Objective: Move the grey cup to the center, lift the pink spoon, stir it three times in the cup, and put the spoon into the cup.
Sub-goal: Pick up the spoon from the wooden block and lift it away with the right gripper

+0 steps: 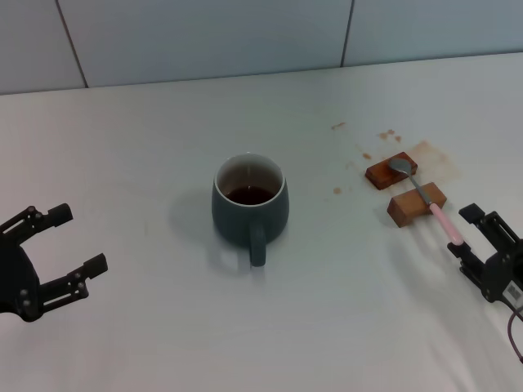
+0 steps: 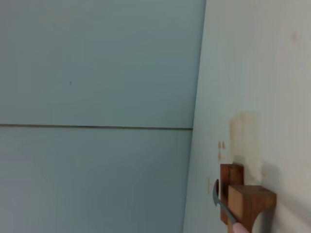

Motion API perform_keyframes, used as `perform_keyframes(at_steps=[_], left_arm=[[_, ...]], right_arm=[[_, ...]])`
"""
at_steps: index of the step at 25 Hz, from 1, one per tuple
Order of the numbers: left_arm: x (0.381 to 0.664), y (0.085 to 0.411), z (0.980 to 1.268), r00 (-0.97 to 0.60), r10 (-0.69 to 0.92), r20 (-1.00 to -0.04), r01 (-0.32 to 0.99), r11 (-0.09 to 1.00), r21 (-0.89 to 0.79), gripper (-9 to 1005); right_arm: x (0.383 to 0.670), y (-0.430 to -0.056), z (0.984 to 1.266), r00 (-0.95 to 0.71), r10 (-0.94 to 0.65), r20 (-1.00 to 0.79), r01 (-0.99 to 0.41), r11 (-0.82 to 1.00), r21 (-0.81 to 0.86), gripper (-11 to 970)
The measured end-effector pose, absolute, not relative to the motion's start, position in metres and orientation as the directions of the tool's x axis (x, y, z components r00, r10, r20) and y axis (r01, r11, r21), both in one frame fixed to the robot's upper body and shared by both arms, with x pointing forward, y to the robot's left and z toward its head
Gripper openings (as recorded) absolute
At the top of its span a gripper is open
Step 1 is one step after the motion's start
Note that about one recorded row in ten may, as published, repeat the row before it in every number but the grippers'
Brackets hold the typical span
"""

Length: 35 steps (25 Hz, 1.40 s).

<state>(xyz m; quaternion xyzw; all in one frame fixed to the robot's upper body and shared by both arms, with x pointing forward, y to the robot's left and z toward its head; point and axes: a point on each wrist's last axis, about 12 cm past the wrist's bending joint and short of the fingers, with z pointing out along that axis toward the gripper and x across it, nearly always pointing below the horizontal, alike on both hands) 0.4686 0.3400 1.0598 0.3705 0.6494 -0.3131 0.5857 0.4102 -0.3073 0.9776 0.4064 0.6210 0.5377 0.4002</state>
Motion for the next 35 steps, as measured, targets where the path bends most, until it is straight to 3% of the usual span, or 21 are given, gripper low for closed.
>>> perform_keyframes(at_steps=[17, 32, 35], left_arm=[[0.465, 0.342, 1.061, -0.030, 0.088, -0.996, 0.837, 0.546, 0.023, 856], [0.465, 0.344, 1.062, -0.025, 0.089, -0.996, 0.836, 0.549, 0.028, 856], [0.466, 0.344, 1.063, -0.024, 0.089, -0.996, 0.836, 0.548, 0.030, 856]], right_arm=[[0.434, -0.300, 0.980, -0.391, 0.917, -0.079, 0.080, 0.120, 0.990, 742], [0.439, -0.298, 0.979, -0.391, 0.917, -0.078, 0.089, 0.121, 0.989, 739], [0.439, -0.298, 0.979, -0.389, 0.918, -0.077, 0.089, 0.121, 0.989, 699]])
